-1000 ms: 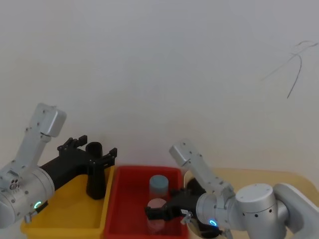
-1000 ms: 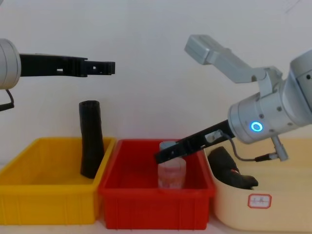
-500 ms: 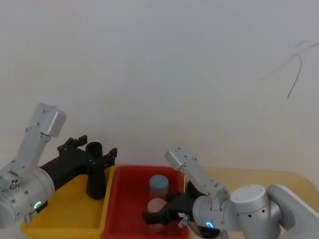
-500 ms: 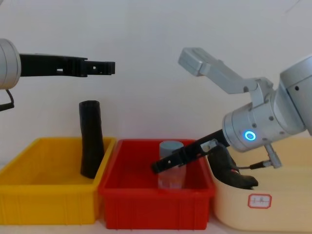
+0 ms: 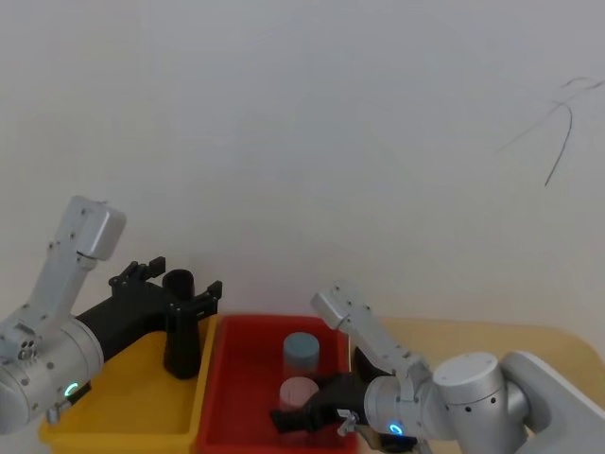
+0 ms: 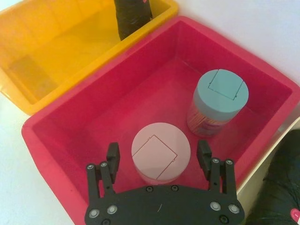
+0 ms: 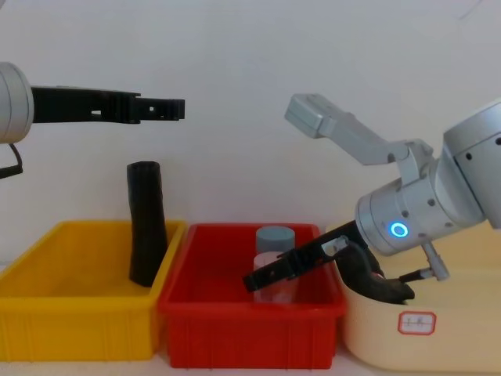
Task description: Pick up the garbage bag with the one hand and transfer it to the other hand.
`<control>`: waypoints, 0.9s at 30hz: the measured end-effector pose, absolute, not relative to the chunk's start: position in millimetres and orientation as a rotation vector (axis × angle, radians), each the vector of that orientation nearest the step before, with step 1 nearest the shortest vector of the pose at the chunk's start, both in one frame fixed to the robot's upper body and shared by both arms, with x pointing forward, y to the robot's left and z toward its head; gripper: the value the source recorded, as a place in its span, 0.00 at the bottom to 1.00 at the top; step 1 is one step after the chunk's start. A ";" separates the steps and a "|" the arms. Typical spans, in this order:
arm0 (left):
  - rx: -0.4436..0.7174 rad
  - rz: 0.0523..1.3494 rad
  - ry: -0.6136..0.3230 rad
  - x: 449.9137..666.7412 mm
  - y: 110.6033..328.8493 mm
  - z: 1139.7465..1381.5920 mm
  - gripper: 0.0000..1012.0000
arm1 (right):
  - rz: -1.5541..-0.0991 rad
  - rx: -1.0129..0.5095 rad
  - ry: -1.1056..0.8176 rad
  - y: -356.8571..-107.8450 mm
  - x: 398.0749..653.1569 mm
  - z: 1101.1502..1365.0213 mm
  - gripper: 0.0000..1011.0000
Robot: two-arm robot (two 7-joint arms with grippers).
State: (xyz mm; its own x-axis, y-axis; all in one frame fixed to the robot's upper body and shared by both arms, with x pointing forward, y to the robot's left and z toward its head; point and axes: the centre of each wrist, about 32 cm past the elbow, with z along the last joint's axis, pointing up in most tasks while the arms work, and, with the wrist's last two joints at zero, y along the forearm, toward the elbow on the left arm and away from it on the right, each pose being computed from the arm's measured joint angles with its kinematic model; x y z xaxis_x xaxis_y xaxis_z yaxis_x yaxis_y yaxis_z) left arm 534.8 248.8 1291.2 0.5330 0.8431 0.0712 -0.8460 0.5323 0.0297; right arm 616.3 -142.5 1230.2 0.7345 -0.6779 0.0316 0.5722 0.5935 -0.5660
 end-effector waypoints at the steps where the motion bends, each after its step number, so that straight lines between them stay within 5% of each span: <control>1: 0.063 1.008 -0.050 534.8 248.9 1291.2 0.99 | -0.731 -0.586 0.196 -142.6 616.6 1229.8 0.99; 18: 0.063 1.008 -0.050 534.8 248.8 1291.2 0.99 | -0.722 -0.593 0.205 -143.2 620.6 1226.3 0.64; 27: 0.063 1.008 -0.050 534.8 248.8 1291.2 0.99 | -0.723 -0.589 0.205 -143.5 620.1 1226.7 0.64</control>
